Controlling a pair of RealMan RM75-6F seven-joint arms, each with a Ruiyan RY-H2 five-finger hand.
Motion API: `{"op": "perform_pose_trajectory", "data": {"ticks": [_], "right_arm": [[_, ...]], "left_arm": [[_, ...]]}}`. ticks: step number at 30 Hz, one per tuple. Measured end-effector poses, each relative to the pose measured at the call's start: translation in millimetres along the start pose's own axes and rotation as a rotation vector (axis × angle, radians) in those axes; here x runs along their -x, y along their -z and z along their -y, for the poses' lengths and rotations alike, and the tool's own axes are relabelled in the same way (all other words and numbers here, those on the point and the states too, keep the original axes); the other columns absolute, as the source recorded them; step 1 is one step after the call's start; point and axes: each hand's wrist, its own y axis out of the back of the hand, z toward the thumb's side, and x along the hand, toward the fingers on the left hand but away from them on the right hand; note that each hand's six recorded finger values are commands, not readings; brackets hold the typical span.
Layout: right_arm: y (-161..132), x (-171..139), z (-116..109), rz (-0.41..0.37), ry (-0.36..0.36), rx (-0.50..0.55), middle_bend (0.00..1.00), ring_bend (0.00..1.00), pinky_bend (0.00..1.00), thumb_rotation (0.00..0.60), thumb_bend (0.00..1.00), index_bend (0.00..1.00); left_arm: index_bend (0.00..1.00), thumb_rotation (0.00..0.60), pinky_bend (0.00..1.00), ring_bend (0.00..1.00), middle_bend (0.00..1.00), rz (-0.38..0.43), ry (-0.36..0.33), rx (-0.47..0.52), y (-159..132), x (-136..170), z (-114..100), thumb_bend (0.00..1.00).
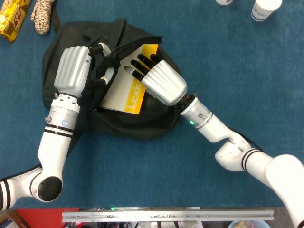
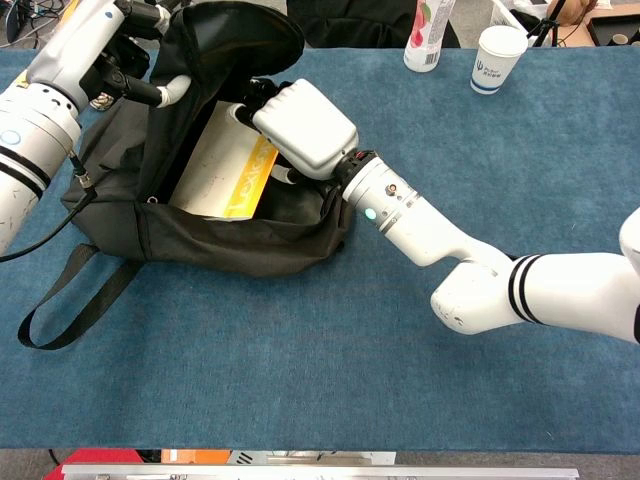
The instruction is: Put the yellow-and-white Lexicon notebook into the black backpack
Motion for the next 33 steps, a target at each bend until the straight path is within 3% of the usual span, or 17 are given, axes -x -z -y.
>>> {"op": "perform_pose_trajectory", "data": {"ticks": [5,12,20,23,26,28,33], "right_arm": [[8,-6,-5,-0.015,0.003,-0.009,0.32,0.25,0.44,0.6,0.16,0.3],[27,-21,-20,-0.021,0.01,-0.018,0.25,0.17,0.31,0.6,0.16,0.09],[59,-50,-54,0.015,0.028,-0.025,0.23,0.14,0.28,0.6,0.15,0.06],[78,-67,-72,0.046,0.031,-0.032,0.24,0.14,0.28,0.6,0.15,0.06],[102,-86,-91,0.09,0.031,-0.054,0.23,0.14,0.28,0.6,0.15,0.06],[120,-100,-102,0.127,0.031,-0.078,0.23,0.14,0.28,0.6,0.15,0.06],[153,-128,-117,0.21,0.01,-0.113,0.23,0.14,0.28,0.6,0.15,0.06]], "left_arm": [[0.82,0.6,1.0,0.95,0.99,0.0,0.001,-0.003,1,1,-1,0.4],[0.81,0.6,1.0,0.94,0.98,0.004,0.01,-0.013,0,2,1,0.4],[0.75,0.6,1.0,0.9,0.93,0.009,0.041,-0.018,-1,5,6,0.4],[0.64,0.6,0.95,0.81,0.84,0.017,0.079,-0.025,-1,8,12,0.4],[0.45,0.6,0.85,0.65,0.69,0.032,0.139,-0.046,-2,13,17,0.4],[0.32,0.6,0.74,0.54,0.57,0.048,0.193,-0.072,-4,19,22,0.4],[0.14,0.6,0.47,0.3,0.32,0.079,0.323,-0.12,-11,33,32,0.37]]}}
